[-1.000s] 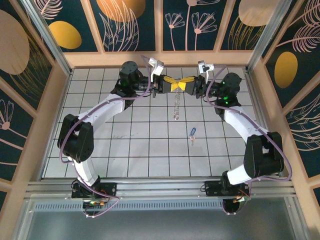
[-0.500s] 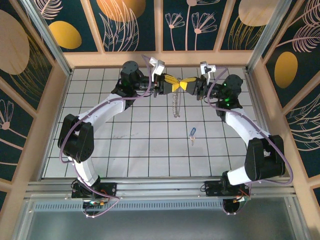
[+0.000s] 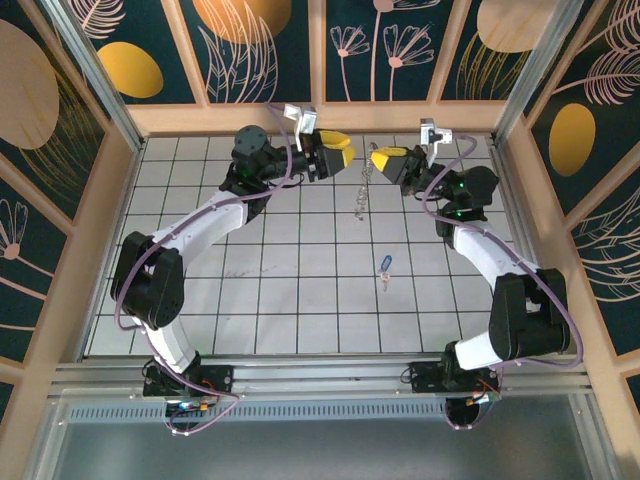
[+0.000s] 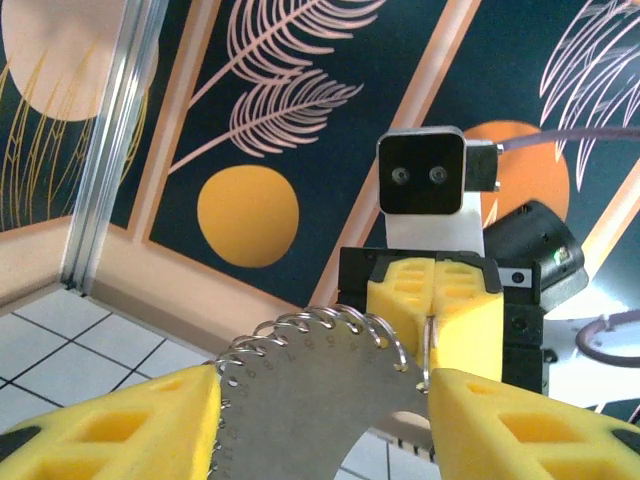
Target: Put the keys on the keyring
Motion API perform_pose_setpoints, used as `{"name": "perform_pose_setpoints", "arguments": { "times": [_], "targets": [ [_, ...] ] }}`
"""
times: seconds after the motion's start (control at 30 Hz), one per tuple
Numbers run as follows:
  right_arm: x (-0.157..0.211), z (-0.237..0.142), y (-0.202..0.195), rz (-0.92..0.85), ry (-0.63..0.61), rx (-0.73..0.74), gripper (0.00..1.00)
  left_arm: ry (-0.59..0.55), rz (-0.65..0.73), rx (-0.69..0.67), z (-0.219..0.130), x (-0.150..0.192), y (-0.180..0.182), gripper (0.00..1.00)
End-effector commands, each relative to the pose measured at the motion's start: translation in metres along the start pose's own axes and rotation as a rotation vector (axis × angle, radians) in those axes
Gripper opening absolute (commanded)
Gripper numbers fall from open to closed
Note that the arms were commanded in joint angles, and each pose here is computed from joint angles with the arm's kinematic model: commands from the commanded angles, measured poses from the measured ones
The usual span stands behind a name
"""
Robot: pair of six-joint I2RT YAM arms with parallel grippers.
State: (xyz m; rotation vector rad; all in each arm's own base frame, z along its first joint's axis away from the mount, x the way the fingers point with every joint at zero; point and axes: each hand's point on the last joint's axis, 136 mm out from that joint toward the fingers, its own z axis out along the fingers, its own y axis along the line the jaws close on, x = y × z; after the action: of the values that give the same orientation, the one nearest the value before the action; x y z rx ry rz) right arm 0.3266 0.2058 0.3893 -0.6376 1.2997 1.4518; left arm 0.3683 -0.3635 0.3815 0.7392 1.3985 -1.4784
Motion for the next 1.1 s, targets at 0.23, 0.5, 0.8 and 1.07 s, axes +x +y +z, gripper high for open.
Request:
{"name": "perform_pose_setpoints", "arguments": {
  "times": [0.23,0.5,0.8,1.07],
  "targets": [
    [-0.025,-0.002,0.014,-0.026,-0.145,-0.08,0.0,-0.107,-0.03,0.108,-0.007,-0.023,-0.03,0.5],
    [-0.024,0.003,0.016,-0.003,-0.158,-0.12,0.0,-0.108,-0.056,0.157,-0.003,-0.022,-0.033,0.43],
    [-0.017,0.011,0.017,0.001,-0.127,-0.142,0.0,-0.079,-0.082,0.192,0.007,-0.012,-0.033,0.39],
    [-0.011,0.012,0.016,0.006,-0.108,-0.142,0.0,-0.064,-0.08,0.205,0.011,-0.008,-0.036,0.4]
  ]
}}
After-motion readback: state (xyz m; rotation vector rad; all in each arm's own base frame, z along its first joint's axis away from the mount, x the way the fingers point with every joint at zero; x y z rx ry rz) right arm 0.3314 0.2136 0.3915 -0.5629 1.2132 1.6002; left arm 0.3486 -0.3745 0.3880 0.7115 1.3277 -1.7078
